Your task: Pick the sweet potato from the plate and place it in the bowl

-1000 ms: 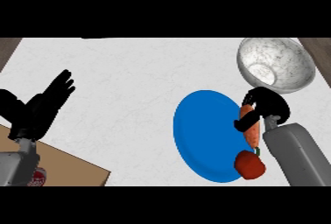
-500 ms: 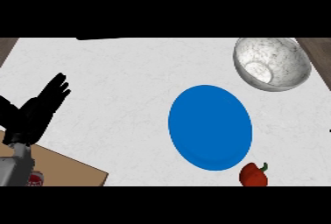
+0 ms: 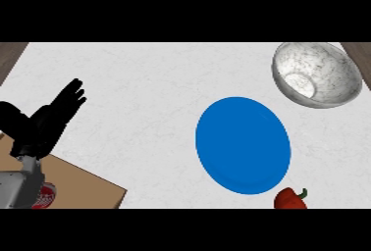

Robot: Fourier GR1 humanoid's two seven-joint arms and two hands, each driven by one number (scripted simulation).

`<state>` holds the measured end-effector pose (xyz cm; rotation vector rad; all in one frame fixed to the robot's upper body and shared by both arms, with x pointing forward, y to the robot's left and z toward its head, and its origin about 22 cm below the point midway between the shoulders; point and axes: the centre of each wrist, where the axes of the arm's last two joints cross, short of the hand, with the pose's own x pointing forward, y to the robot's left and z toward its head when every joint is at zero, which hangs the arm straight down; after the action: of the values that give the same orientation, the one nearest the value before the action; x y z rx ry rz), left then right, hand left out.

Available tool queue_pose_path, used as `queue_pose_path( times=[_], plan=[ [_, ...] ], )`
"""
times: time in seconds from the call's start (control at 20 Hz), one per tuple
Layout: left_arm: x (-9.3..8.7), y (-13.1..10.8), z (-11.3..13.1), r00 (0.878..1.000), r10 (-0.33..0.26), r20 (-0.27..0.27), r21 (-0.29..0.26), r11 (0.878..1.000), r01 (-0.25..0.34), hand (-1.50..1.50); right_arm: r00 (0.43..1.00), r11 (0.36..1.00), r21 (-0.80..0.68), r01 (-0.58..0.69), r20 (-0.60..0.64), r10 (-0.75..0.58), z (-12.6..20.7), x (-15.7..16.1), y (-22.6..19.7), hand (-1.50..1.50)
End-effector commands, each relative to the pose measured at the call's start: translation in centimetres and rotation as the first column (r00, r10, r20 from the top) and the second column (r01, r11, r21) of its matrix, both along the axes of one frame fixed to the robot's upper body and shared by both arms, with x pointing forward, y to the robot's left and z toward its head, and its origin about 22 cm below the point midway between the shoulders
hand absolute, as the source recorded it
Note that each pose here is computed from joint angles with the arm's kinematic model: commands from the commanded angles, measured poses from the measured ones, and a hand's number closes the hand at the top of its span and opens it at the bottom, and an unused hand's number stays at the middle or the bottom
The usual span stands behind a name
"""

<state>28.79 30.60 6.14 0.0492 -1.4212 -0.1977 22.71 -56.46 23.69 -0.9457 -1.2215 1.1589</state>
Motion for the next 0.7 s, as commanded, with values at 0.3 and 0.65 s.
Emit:
queue_pose_path(
  times=[0.3, 0.65],
  plan=[
    [0.3, -0.4, -0.1, 1.0, -0.008, -0.005, -0.007, 1.0, 0.008, 0.0, 0.992, 0.993, 0.069, -0.091, 0.097, 0.084, 8.3, -0.7, 0.7, 1.5],
    [0.0, -1.2, 0.9, 1.0, -0.03, -0.01, -0.007, 1.0, 0.029, 0.0, 0.992, 0.972, 0.212, -0.101, 0.091, 0.083, 9.6, 2.2, 3.6, 1.5]
  ],
)
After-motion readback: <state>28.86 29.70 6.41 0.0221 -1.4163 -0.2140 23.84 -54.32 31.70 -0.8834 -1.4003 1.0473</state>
